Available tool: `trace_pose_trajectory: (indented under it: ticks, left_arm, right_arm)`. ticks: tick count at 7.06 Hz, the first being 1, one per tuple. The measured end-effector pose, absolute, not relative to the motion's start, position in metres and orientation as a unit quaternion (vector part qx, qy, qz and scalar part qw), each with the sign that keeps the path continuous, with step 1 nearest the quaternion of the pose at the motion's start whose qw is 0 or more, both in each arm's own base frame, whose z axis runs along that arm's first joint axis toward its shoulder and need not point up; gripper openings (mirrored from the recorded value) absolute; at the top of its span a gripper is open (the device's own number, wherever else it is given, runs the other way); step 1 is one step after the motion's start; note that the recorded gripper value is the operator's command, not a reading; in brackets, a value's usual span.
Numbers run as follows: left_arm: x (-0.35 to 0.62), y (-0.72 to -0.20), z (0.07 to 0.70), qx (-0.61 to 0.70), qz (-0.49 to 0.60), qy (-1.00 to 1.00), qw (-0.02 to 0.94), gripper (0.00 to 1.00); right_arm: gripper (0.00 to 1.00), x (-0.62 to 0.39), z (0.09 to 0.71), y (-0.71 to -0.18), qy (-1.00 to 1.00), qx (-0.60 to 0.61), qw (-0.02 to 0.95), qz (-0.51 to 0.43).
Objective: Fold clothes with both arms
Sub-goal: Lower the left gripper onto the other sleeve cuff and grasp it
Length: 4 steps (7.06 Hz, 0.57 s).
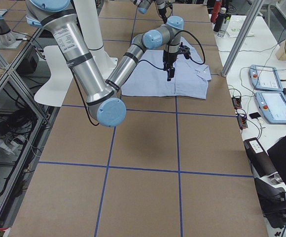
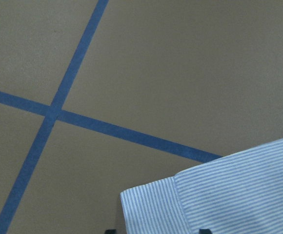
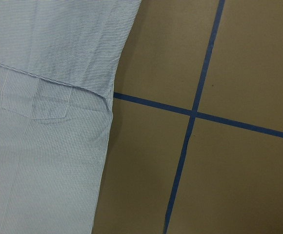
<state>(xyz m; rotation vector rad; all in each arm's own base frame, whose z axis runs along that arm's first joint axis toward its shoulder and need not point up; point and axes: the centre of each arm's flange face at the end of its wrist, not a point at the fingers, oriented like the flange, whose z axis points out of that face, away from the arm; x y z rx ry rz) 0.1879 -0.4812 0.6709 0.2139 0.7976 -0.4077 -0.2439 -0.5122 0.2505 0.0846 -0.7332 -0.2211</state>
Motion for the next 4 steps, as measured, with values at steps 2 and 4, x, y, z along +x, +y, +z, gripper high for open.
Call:
trace_pose_trajectory:
  ticks: [2,4]
  left_arm:
    - [0.1882,-0.4802,0.6713,0.102,-0.197,0.385,0.896,0.56]
    - [0.1877,-0.4788,0.6723,0.101,-0.196,0.385,0.896,0.50]
  right_arm:
    - [1.00,-0.2495,0.2509,-0.5131,-0.361,0.046,0.925,-0.112]
    - [1.00,-0.2509,0.2505,-0.5131,-0.362,0.047,0.924,-0.114]
